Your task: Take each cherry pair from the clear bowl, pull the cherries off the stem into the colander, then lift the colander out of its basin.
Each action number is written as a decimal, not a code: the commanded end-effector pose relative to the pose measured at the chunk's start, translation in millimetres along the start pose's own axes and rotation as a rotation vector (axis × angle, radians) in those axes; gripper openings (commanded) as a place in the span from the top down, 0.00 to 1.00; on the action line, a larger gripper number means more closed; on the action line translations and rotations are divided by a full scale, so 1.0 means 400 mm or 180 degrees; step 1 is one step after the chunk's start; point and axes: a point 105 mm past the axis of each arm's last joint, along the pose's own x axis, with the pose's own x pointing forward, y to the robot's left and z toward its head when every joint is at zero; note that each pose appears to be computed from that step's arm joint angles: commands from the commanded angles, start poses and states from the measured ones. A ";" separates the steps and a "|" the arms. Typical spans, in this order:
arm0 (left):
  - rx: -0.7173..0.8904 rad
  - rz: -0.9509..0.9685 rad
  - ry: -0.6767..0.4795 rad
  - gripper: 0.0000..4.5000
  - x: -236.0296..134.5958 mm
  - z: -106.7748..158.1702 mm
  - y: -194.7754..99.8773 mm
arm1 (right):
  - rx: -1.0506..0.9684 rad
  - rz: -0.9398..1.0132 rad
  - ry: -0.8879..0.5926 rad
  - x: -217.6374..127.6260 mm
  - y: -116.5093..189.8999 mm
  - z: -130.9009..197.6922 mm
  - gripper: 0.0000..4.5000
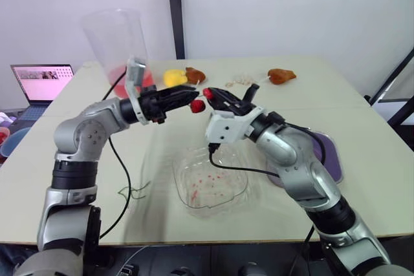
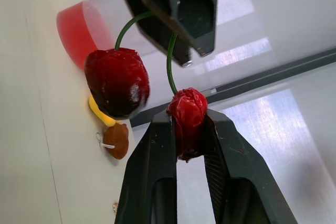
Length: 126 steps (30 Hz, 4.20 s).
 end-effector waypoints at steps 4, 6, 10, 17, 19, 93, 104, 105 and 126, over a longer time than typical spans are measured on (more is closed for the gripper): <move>0.0124 -0.0092 -0.0129 0.69 -0.004 0.034 -0.025 | -0.0003 -0.0135 -0.0017 -0.006 -0.025 0.006 0.87; 0.0102 -0.0074 -0.0164 0.69 -0.007 0.039 -0.023 | -0.0002 -0.0134 -0.0017 -0.006 -0.025 0.006 0.87; 0.0093 -0.0030 -0.0060 0.88 -0.013 0.026 -0.016 | -0.0005 -0.0137 -0.0025 -0.005 -0.026 0.007 0.87; 0.0064 0.0053 -0.0001 0.99 -0.014 0.017 -0.001 | 0.0264 -0.0167 -0.0097 -0.008 -0.031 0.012 0.87; 0.0057 0.0053 -0.0025 1.00 -0.014 0.020 0.003 | 0.0384 -0.0196 -0.0143 -0.012 -0.038 0.015 0.72; 0.0556 -0.1283 0.0588 1.00 0.022 0.037 -0.084 | 0.3681 0.2134 -0.0004 -0.180 -0.066 -0.032 0.69; 0.0672 -0.0788 0.0291 1.00 0.014 0.043 -0.039 | 0.3142 0.2071 0.1467 -0.334 -0.076 -0.281 0.69; 0.0688 -0.0741 0.0270 1.00 0.017 0.041 -0.034 | 0.2984 0.2176 0.1567 -0.348 -0.060 -0.299 0.69; 0.0475 -0.0822 -0.0035 1.00 0.058 0.046 -0.070 | 0.3265 0.2317 0.0906 -0.295 -0.115 -0.229 0.01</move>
